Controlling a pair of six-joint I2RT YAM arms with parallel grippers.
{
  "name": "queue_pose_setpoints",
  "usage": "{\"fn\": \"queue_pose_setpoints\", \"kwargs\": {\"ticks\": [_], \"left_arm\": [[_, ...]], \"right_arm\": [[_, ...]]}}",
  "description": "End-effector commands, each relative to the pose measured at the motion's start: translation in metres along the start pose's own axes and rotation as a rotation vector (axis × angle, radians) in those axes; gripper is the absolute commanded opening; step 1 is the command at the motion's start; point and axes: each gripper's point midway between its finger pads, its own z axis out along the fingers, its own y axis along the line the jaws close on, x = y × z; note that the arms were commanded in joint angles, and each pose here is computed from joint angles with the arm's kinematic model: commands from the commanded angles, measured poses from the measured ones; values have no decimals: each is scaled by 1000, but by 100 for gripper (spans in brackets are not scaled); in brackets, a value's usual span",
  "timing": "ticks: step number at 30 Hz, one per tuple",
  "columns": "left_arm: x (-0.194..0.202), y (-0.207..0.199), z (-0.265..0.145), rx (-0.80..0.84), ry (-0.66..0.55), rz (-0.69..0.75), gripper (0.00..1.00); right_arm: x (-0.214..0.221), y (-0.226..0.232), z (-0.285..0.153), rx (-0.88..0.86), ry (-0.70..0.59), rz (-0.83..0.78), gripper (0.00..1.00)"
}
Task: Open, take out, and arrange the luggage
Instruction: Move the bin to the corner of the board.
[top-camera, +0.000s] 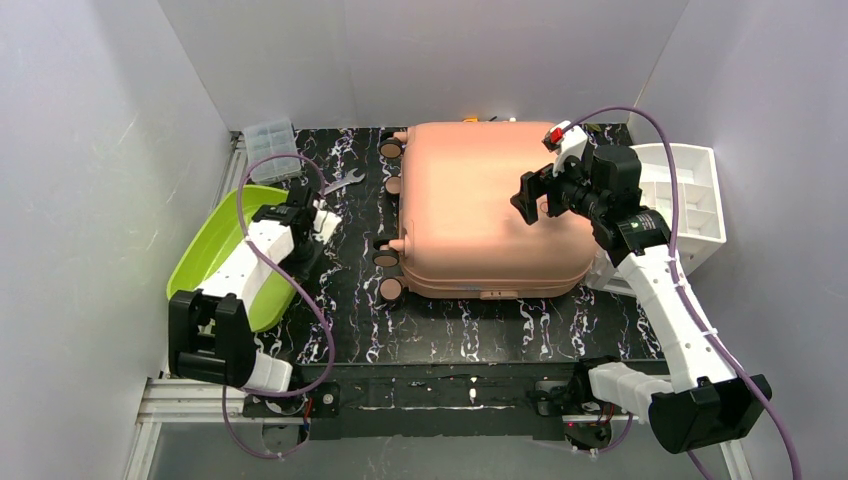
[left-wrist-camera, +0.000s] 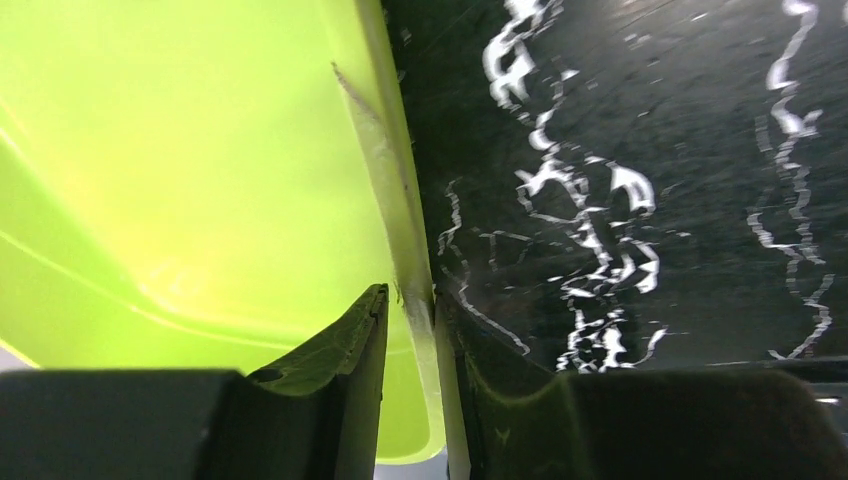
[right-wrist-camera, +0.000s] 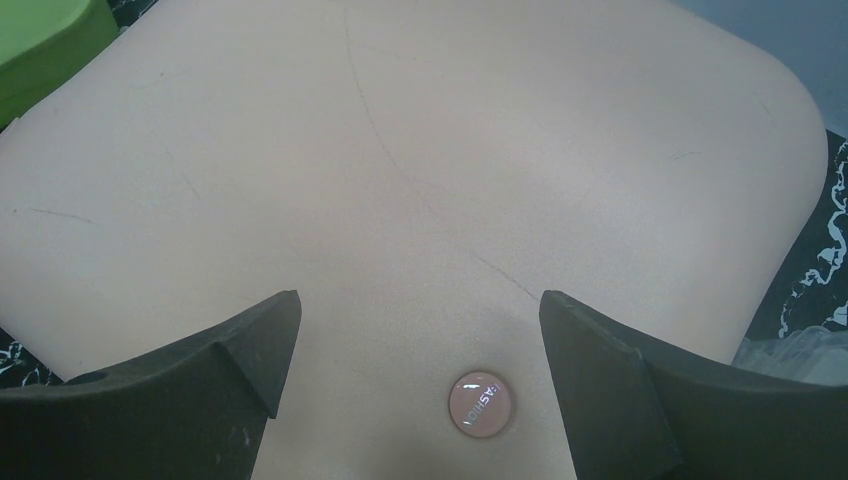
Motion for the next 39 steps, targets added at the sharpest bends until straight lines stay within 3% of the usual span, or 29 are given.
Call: {"fn": "queue_pose_setpoints", "kwargs": {"ticks": [1,10,16,20,26,33,39], "left_arm": [[23,33,-1,-100,48,-13,24],[25,53,16,-107,80,-194,22],[9,47,19,-51,65,-275,12],[-3,48,13,-39,43,-326,0],[-12,49,-4,-138,36,-362,0],[1,69,-5,-303,131,-449,0],[6,74,2,-331,168,-486,0]], "right_arm": [[-14,-1,-3,3,-51,-27,99],[-15,-1,-5,2,-55,-30,99],[-14,0,-5,0,-53,-28,98],[-13,-1,-5,1,-52,-29,98],[-14,-1,-2,-5,-50,-24,98],[-12,1,-2,-10,-47,-24,98],[-9,2,-3,-12,-44,-25,98]]}}
